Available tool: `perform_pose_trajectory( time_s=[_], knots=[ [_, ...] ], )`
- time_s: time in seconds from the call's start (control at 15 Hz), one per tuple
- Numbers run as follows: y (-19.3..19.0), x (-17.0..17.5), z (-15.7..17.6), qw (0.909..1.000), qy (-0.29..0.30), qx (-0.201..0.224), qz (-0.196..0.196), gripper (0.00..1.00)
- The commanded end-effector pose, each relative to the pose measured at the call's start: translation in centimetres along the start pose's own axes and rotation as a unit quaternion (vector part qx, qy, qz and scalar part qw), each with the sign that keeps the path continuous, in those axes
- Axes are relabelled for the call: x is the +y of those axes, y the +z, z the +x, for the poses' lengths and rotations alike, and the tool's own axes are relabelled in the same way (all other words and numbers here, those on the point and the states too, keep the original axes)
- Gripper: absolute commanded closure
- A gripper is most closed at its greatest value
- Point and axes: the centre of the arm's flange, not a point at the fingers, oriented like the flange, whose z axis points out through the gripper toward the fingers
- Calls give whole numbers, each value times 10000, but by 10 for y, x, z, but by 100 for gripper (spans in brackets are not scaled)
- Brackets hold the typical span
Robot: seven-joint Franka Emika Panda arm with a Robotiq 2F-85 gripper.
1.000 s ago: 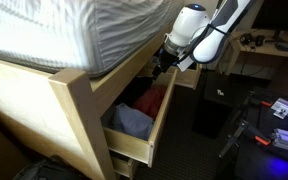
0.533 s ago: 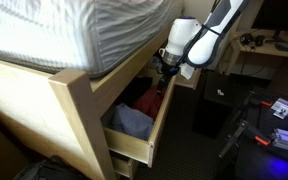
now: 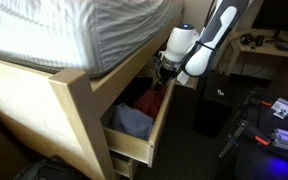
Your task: Pick up the orange cloth from the first drawer, put it in the second drawer on the right and close the second drawer.
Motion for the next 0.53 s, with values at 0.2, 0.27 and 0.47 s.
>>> perform_pose_trajectory(
  time_s=[0.2, 0.27, 0.47],
  knots=[
    [3, 0, 3, 10000, 34, -43, -18, 0],
    [11, 1, 4, 9998, 86, -159, -69, 0],
    [31, 4, 2, 9993, 228, -300, -53, 0]
  ],
)
